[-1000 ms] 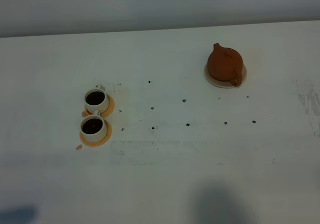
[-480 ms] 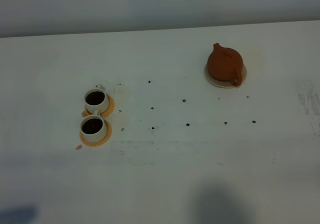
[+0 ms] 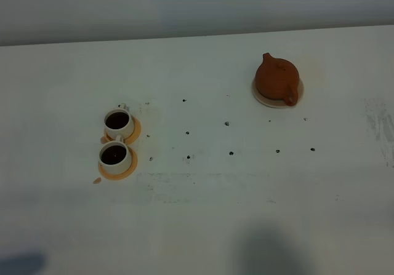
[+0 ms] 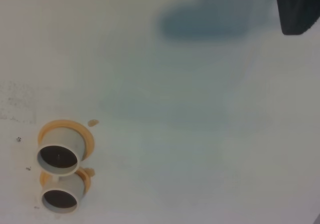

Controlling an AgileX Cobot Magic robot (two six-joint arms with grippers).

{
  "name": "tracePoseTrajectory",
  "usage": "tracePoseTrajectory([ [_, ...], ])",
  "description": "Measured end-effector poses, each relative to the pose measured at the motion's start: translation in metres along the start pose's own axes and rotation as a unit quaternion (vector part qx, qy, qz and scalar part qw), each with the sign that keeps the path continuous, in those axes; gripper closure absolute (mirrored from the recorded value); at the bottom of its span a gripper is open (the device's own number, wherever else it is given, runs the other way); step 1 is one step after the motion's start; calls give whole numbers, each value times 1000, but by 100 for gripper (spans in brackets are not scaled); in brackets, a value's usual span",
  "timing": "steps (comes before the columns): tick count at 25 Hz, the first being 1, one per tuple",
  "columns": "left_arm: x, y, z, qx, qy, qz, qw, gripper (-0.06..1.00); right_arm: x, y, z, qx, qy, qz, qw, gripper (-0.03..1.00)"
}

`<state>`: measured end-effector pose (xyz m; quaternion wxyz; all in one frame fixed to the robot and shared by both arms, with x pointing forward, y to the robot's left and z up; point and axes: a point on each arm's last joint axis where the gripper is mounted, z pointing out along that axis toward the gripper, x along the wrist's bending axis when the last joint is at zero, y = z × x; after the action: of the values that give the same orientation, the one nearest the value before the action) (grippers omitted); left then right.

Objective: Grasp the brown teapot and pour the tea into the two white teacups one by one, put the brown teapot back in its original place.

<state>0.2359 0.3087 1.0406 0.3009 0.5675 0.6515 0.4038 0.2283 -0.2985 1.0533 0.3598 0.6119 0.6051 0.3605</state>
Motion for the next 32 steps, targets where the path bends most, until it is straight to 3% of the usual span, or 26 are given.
tracePoseTrajectory([
  [19,0,0,0,0,-1,0,1000,67,0,0,0,0,0,0,1000,77],
  [26,0,0,1,-4,-54,31,998,67,0,0,0,0,0,0,1000,77],
  [32,0,0,1,-4,-62,35,997,67,0,0,0,0,0,0,1000,77],
])
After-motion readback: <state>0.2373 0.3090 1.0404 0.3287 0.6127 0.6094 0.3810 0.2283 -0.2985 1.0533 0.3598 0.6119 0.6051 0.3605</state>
